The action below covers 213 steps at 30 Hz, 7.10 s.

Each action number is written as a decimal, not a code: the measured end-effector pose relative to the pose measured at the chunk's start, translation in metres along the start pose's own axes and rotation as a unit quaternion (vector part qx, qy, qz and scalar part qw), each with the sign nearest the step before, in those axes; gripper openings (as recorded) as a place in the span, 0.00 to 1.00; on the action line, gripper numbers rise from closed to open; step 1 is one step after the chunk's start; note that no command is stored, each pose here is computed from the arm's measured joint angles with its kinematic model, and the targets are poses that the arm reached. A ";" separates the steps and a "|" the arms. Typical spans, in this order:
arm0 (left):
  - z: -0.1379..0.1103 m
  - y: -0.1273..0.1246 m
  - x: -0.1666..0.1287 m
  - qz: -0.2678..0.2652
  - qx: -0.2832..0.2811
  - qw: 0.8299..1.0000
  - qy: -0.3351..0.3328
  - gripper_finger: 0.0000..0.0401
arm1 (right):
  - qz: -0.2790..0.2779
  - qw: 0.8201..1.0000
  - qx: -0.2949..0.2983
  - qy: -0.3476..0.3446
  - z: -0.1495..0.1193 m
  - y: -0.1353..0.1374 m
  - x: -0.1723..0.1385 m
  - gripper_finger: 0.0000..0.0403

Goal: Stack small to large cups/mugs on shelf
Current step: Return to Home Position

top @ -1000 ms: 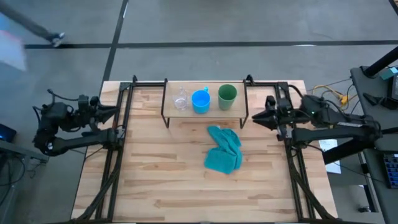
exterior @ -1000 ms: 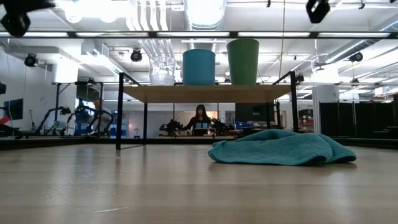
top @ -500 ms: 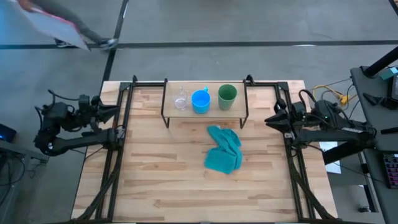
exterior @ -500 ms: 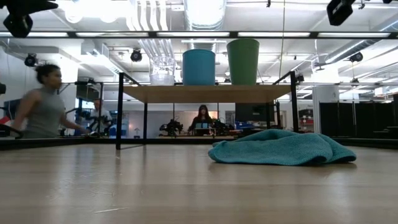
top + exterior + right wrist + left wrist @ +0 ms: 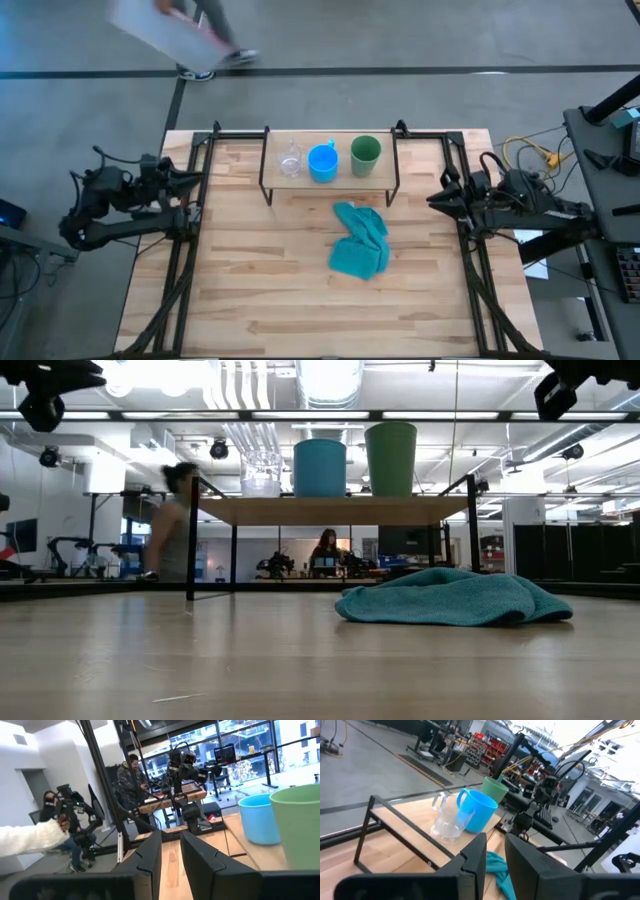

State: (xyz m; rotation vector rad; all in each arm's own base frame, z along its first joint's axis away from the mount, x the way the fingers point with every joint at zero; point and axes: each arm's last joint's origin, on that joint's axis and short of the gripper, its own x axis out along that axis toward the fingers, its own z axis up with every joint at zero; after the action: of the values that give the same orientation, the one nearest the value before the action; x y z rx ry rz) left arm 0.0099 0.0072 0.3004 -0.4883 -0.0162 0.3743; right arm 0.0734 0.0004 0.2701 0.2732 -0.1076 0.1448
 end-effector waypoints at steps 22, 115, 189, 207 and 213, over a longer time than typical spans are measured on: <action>-0.057 0.011 0.055 -0.107 0.031 0.992 0.055 0.14 | 0.014 0.999 0.042 -0.016 -0.051 -0.016 0.003 0.17; -0.127 0.039 0.097 -0.124 0.040 0.991 0.035 0.14 | -0.048 0.993 0.093 0.059 -0.102 -0.035 0.014 0.17; -0.127 0.039 0.097 -0.126 0.040 0.991 0.033 0.14 | -0.047 0.993 0.093 0.058 -0.102 -0.035 0.014 0.17; -0.127 0.039 0.097 -0.126 0.040 0.991 0.033 0.14 | -0.048 0.993 0.093 0.058 -0.102 -0.035 0.014 0.17; -0.127 0.039 0.097 -0.126 0.040 0.991 0.033 0.14 | -0.047 0.993 0.093 0.058 -0.102 -0.035 0.014 0.17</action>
State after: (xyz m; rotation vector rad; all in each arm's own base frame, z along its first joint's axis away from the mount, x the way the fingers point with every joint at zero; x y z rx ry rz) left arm 0.0997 0.0157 0.1632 -0.4136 0.0015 0.1114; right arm 0.1011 -0.0030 0.1654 0.4547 0.0354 0.0761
